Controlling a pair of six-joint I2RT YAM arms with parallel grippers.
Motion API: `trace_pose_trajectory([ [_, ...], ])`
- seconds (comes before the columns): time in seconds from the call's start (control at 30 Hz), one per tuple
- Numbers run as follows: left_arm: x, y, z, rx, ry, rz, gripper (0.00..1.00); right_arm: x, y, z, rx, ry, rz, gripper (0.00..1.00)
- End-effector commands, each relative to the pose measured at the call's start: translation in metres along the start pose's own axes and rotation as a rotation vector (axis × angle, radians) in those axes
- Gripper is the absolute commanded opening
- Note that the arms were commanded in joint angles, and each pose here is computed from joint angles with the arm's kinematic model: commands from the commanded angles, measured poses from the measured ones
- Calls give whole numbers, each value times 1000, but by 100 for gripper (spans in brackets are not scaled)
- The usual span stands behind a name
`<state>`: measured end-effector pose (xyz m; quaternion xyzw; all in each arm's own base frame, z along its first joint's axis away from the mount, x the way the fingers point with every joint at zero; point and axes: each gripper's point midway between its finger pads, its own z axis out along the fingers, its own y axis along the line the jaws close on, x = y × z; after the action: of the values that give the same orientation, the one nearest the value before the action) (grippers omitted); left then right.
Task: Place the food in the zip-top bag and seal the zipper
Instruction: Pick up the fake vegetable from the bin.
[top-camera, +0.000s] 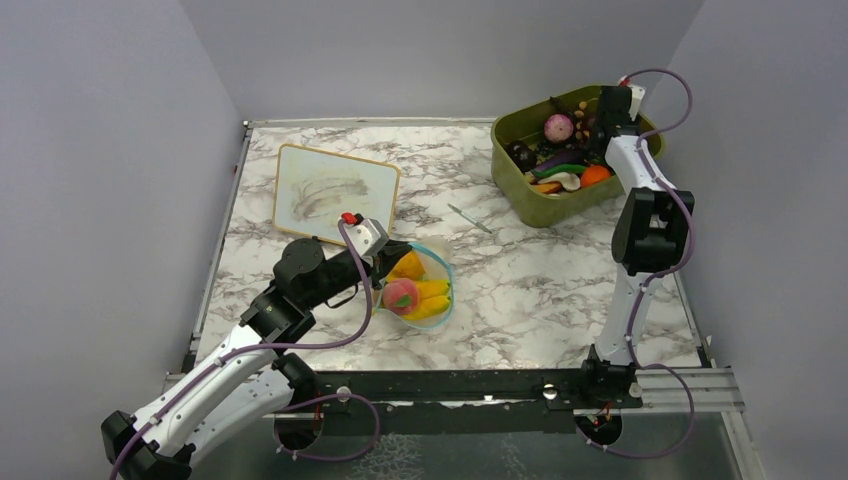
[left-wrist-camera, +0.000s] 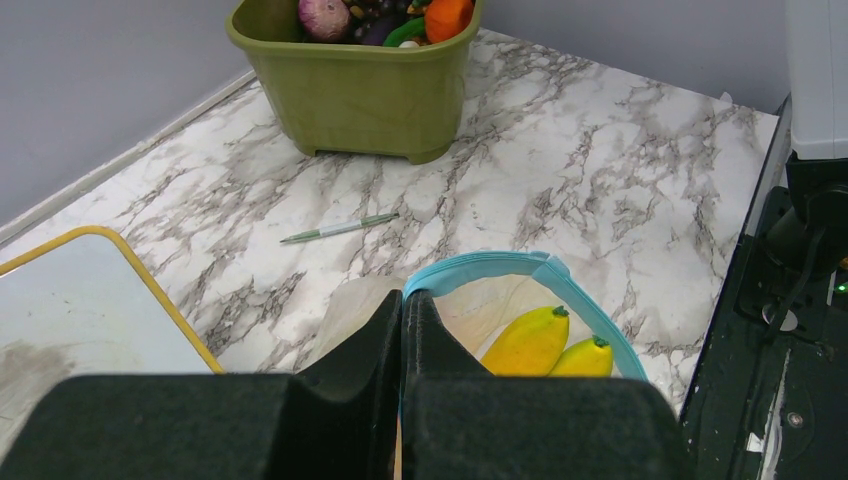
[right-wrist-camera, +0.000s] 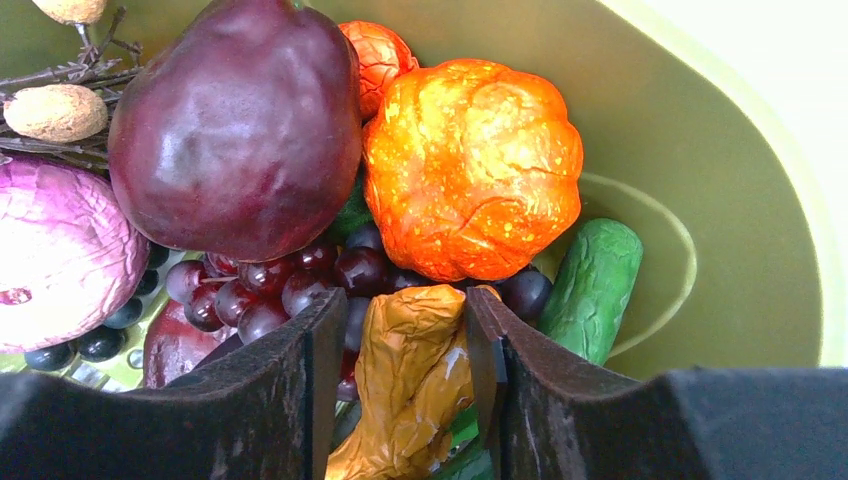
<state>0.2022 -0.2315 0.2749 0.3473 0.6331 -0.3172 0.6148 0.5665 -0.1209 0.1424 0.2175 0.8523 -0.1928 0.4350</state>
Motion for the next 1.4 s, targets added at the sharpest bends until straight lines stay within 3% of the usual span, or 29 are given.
trace_pose_trajectory([
  [0.0, -18, 0, -2, 0, -63, 27, 0, -3, 6, 6, -41, -16, 4, 45],
  [0.63, -19, 0, -3, 1, -68, 27, 0, -32, -4, -18, -57, -107, -53, 30],
  [1.37, -19, -1, -3, 8, -74, 26, 0, -66, -21, -73, -94, -238, -28, 26],
])
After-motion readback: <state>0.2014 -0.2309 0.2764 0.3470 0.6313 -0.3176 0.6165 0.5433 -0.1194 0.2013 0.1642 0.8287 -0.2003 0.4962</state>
